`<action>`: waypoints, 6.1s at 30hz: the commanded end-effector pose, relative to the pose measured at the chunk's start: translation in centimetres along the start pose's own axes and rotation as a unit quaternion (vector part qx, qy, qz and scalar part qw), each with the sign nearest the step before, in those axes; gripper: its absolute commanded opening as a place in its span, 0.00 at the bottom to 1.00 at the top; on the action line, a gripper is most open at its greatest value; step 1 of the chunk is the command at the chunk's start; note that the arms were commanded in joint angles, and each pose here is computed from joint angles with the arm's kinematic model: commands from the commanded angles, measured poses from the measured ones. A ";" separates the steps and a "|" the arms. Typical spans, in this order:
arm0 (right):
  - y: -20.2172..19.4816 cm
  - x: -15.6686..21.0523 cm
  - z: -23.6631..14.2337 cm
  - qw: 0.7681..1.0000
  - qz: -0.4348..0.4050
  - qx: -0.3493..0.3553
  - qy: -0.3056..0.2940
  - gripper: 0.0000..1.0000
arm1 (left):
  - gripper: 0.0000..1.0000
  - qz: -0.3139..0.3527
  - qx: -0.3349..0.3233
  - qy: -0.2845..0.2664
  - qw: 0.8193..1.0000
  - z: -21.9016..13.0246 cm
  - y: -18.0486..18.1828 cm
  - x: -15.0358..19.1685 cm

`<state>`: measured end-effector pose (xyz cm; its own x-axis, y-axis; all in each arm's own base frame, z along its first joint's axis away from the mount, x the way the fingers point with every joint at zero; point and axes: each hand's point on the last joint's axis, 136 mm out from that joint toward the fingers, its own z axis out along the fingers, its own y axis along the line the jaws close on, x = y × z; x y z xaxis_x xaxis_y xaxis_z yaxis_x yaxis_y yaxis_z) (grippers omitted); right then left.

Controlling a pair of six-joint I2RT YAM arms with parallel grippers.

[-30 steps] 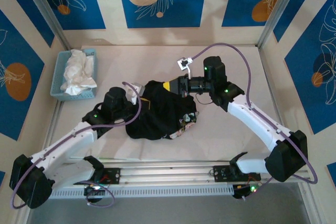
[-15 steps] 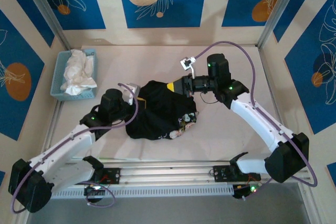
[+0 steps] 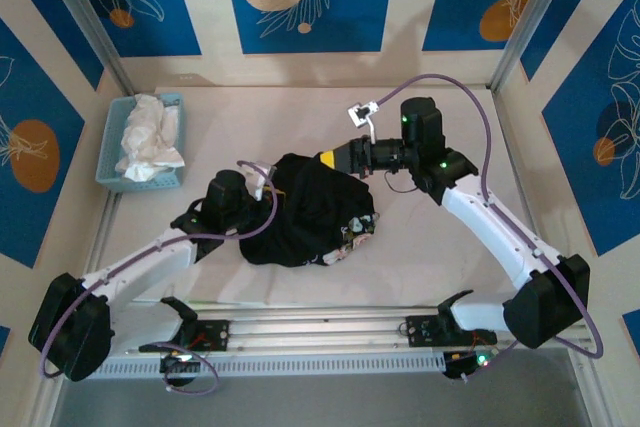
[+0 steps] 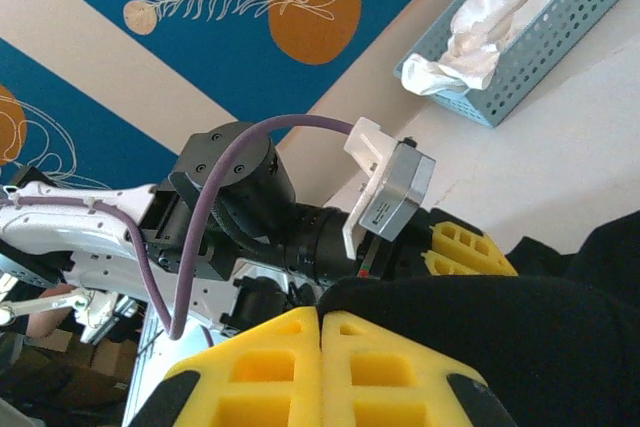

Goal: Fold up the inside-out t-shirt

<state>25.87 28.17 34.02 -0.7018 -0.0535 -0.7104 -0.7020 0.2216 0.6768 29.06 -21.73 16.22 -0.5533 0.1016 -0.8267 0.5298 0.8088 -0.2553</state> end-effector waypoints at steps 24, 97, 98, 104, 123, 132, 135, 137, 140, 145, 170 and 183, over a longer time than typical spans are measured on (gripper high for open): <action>-0.2 -0.7 -0.3 1.000 0.004 0.012 0.000 0.00 | 0.52 0.047 0.039 0.039 0.997 -1.8 -4.2 2.0; -0.2 0.5 -2.2 0.999 0.021 -0.019 0.030 0.00 | 0.57 0.365 0.235 -0.183 0.882 -2.1 -12.8 -3.4; -0.3 0.5 -2.2 0.999 0.021 -0.020 0.031 0.00 | 0.57 0.364 0.239 -0.183 0.881 -1.9 -12.9 -3.4; -0.5 0.3 -2.2 0.999 0.019 -0.015 0.029 0.00 | 0.42 0.339 0.276 -0.168 0.884 -1.7 -13.6 -2.4; -3.8 -0.4 -0.1 0.993 -0.015 0.116 0.018 0.00 | 0.00 0.059 0.317 -0.189 0.927 -8.2 -14.8 -8.5; -4.9 -1.1 -0.8 0.979 -0.057 0.197 -0.006 0.00 | 0.00 -0.025 0.265 -0.038 0.963 -8.2 -13.6 -6.6; -5.2 -1.5 -1.8 0.973 -0.068 0.221 -0.015 0.00 | 0.00 -0.020 0.201 0.020 0.979 -7.8 -11.6 -4.4; -5.6 -1.6 -2.2 0.970 -0.067 0.232 -0.017 0.00 | 0.00 -0.020 0.201 0.045 0.978 -7.6 -11.5 -3.0; -6.3 -1.4 -2.3 0.967 -0.064 0.246 -0.014 0.00 | 0.00 -0.019 0.259 0.059 0.964 -7.5 -13.5 -1.8; -7.0 -0.6 -1.5 0.967 -0.065 0.245 0.003 0.00 | 0.00 -0.024 0.325 0.037 0.945 -7.4 -16.6 -2.7; -3.9 10.0 2.4 0.981 -0.170 0.094 0.014 0.74 | 0.00 -0.045 0.161 -0.107 0.980 -8.1 -12.6 -12.1; -10.3 8.6 0.1 0.963 -0.110 0.245 -0.003 0.00 | 0.00 0.002 0.199 -0.072 0.977 -7.0 -13.4 -8.5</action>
<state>26.04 26.90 19.60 -0.5429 -0.1918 -0.8176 -0.7315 0.5861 0.3483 23.20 -28.95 31.14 -0.4931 -0.0427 -0.8689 0.7083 0.5602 -0.4295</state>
